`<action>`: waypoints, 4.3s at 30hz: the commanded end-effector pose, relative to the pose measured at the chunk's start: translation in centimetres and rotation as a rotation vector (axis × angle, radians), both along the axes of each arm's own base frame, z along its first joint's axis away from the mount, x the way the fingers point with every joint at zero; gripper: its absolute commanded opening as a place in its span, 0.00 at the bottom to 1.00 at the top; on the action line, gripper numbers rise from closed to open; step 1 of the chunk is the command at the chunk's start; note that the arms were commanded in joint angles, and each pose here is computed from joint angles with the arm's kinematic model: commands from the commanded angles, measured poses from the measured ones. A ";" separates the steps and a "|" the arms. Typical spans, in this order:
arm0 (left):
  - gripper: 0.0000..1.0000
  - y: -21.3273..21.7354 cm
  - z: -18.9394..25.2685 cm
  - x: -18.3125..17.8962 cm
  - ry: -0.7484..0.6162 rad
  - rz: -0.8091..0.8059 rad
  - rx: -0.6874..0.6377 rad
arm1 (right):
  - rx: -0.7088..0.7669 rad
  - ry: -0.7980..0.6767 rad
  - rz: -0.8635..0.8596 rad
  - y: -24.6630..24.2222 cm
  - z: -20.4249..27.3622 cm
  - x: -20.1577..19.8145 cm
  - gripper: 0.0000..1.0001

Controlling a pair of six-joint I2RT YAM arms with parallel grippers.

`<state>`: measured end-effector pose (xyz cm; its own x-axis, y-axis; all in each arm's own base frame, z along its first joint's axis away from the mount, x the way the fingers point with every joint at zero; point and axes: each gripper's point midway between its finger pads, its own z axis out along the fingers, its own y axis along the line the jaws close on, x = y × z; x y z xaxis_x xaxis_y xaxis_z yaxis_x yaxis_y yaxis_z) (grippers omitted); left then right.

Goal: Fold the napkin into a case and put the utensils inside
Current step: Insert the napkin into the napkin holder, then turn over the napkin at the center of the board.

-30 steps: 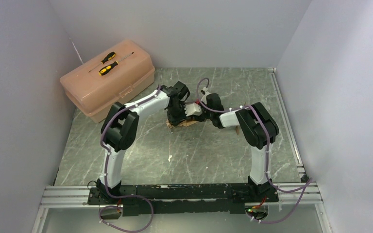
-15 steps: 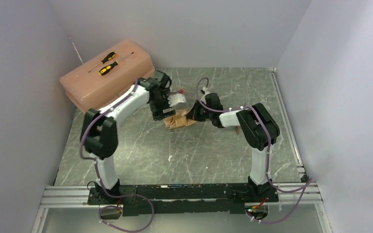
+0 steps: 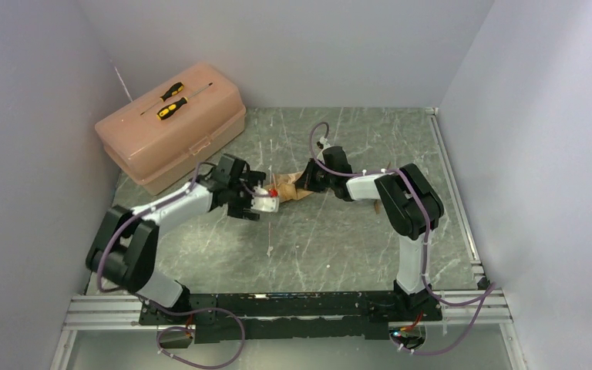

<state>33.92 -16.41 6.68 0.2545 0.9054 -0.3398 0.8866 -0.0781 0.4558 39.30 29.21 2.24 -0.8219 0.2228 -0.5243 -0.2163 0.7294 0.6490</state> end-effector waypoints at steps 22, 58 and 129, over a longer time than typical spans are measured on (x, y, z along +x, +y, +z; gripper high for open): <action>0.95 -9.5 -2.3 0.3 -0.340 -0.755 0.038 | -0.164 0.137 -0.046 -3.1 -4.7 -2.4 0.00; 0.03 -10.5 4.7 -0.2 0.361 -0.234 -0.100 | -0.124 -0.454 0.101 -6.8 11.5 -0.2 0.39; 0.03 -6.2 18.5 -12.9 0.710 -0.269 -0.350 | 0.633 -0.652 1.171 5.4 20.5 -15.7 1.00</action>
